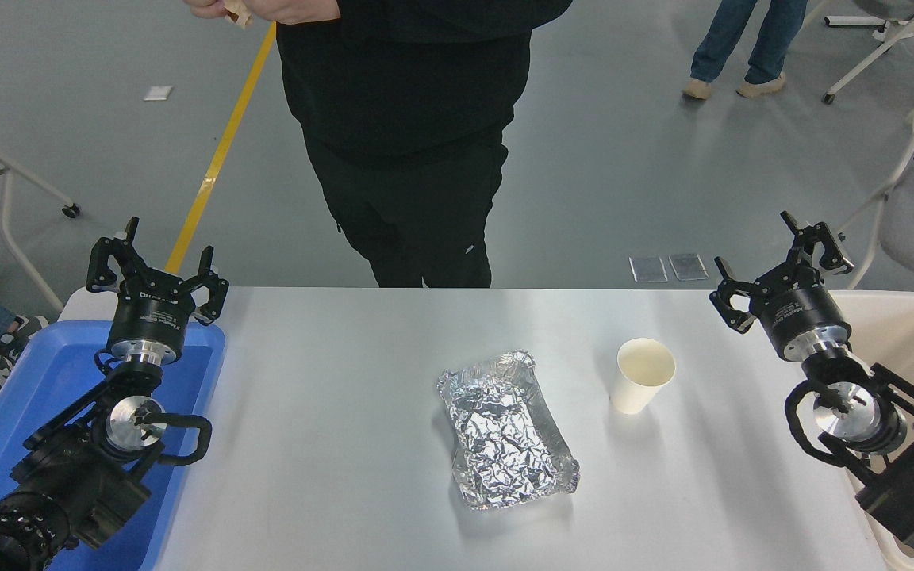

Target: Pick up paper cup place in dustbin

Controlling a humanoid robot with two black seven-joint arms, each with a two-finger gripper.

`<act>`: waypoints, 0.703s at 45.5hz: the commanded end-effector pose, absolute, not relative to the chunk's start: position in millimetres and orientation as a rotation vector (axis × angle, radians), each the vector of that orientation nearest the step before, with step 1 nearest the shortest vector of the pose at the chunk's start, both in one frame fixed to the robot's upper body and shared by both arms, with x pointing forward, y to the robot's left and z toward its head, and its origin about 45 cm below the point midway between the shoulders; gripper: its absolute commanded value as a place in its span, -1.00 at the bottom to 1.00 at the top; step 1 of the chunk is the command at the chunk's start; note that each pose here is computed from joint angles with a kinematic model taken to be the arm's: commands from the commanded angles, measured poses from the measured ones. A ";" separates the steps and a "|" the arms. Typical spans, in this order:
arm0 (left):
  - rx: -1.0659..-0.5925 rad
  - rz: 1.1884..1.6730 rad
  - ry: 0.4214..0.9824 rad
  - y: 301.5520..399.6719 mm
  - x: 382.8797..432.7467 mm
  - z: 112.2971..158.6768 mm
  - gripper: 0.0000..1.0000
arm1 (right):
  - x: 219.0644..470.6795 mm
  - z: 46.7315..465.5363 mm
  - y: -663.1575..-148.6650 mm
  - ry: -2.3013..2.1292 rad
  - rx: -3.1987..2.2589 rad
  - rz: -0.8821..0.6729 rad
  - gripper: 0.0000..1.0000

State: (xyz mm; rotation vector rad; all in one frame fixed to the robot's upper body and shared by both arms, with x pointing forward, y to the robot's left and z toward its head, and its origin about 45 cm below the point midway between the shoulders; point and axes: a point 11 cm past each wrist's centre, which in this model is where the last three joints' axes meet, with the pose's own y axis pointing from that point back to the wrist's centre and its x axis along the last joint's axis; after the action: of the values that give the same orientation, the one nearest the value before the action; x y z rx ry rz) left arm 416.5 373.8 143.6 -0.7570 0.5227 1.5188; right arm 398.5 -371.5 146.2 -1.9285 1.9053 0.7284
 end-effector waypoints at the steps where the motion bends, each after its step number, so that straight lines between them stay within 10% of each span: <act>1: -0.758 1.521 0.523 374.1 416.6 143.7 0.98 | 398.4 145.5 -370.5 1.905 -1.929 0.731 1.00; 32: -0.757 1.519 0.522 373.7 417.1 144.1 0.98 | 406.0 151.8 -362.3 1.886 -1.967 0.718 1.00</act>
State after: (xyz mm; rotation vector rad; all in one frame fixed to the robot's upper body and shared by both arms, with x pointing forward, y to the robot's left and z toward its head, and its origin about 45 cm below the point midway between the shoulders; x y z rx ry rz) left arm 416.5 373.9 143.5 -0.7564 0.5227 1.5202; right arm 400.6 -364.4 145.7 -1.9581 1.8967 0.7340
